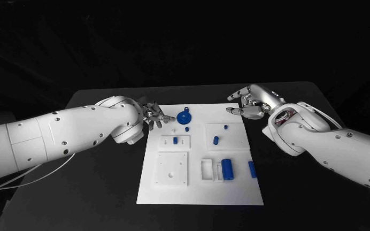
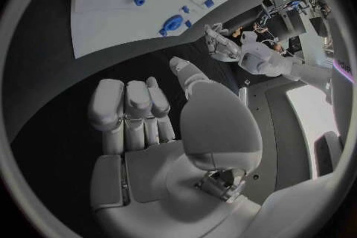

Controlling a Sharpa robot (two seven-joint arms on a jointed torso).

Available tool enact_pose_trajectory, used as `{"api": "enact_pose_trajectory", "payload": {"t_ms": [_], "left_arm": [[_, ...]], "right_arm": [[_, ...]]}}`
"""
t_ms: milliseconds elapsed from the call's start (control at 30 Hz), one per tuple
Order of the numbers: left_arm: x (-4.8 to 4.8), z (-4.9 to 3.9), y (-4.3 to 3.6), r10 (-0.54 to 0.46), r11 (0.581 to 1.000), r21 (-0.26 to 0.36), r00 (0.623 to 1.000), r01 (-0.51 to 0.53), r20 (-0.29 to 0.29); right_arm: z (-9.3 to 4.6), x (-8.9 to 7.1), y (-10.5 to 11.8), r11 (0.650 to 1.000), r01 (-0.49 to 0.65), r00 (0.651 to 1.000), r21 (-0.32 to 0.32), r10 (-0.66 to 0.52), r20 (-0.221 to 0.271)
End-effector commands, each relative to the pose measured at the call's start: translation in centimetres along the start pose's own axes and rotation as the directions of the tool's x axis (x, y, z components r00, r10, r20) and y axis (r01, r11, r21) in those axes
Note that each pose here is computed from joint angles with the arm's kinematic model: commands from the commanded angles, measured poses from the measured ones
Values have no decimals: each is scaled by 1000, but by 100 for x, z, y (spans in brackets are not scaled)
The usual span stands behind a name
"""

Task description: Assemble the parts on the task board

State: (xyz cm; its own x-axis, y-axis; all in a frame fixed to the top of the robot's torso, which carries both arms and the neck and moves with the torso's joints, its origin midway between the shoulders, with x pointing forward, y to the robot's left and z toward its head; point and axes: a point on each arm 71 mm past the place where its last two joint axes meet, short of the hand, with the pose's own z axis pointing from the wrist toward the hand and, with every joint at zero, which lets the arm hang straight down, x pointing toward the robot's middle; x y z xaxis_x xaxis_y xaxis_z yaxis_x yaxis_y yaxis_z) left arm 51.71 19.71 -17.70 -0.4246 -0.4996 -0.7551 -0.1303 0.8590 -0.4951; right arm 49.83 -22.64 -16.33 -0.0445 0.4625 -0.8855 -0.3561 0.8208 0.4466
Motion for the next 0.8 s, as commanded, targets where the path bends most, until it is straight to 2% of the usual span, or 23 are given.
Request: {"api": "enact_pose_trajectory", "payload": {"t_ms": [33, 233, 367, 567, 800], "left_arm": [[-66, 45, -10, -28, 999, -28, 995, 25, -94], [-288, 173, -7, -11, 997, -73, 996, 5, -92], [-401, 262, -16, 19, 995, -96, 996, -27, -85], [-490, 374, -30, 110, 984, -130, 988, -123, -106], [-539, 492, -45, 177, 967, -162, 975, -198, -136]], "right_arm": [[5, 13, 4, 1000, -5, 1000, -4, 5, -9], [12, 19, 5, 1000, -7, 1000, -3, 7, -9], [16, 22, 10, 1000, -8, 1000, -4, 8, -9], [21, 24, 20, 1000, -10, 1000, -6, 10, -9], [28, 16, 32, 1000, -12, 1000, -8, 12, -5]]}}
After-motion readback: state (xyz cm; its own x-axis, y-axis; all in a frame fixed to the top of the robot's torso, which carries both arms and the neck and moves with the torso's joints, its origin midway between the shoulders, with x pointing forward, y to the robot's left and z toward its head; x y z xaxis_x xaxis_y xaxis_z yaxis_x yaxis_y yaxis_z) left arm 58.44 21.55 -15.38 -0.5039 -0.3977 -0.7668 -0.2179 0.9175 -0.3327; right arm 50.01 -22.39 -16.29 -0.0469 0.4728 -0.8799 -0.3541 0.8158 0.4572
